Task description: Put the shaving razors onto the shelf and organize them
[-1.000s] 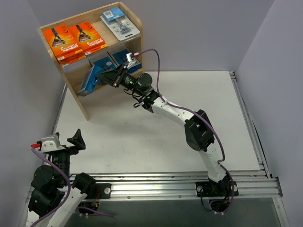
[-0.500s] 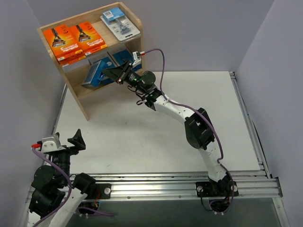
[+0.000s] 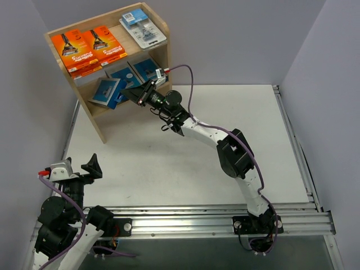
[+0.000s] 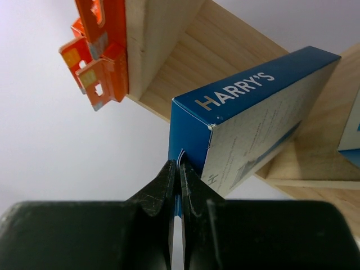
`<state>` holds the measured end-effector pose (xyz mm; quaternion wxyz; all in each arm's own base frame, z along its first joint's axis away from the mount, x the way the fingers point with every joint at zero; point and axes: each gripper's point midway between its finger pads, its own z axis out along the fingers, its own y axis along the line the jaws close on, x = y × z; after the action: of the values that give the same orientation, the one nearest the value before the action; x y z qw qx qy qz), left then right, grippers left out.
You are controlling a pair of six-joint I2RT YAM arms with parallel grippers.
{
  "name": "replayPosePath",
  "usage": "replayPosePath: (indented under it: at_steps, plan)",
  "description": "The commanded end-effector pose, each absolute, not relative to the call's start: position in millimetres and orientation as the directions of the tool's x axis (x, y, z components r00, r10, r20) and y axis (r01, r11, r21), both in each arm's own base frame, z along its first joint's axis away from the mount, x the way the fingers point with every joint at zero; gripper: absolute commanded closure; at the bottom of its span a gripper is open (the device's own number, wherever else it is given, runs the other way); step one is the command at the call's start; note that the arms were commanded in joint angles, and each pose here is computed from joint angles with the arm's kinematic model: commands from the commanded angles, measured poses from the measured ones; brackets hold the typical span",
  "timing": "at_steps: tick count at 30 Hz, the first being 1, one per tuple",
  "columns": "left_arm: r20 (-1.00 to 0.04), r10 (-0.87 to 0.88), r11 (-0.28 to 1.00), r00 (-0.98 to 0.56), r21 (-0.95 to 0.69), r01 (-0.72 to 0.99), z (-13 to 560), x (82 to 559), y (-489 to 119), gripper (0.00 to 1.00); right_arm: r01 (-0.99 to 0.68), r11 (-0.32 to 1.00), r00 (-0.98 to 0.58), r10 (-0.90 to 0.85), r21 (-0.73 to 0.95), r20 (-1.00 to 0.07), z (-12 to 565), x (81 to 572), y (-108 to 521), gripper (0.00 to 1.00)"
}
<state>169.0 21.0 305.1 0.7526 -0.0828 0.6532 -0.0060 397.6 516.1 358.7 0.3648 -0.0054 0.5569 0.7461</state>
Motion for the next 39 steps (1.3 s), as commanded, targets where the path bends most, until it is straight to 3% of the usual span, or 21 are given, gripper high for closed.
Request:
replayPosePath:
  at_steps: [1, 12, 20, 25, 39]
  plan:
    - [-0.960, -0.151, 0.982, 0.237, -0.174, -0.079, 322, 156, 27, 0.05, -0.624, -0.155, -0.683, 0.584, 0.766, -0.438, 397, 377, 513, 1.00]
    - [-0.957, -0.156, 0.982, 0.246, -0.177, -0.065, 323, 155, 26, 0.05, -0.531, -0.099, -0.684, 0.636, 0.842, -0.357, 355, 375, 529, 1.00]
    - [-0.957, -0.156, 0.982, 0.246, -0.177, -0.064, 323, 155, 25, 0.05, -0.473, -0.137, -0.722, 0.626, 0.870, -0.294, 335, 373, 545, 1.00]
    - [-0.957, -0.156, 0.982, 0.246, -0.177, -0.065, 323, 155, 26, 0.05, -0.460, -0.122, -0.730, 0.616, 0.879, -0.296, 328, 372, 551, 0.87]
    - [-0.956, -0.157, 0.982, 0.247, -0.178, -0.066, 323, 155, 26, 0.05, -0.441, -0.115, -0.757, 0.580, 0.890, -0.300, 312, 371, 560, 0.90]
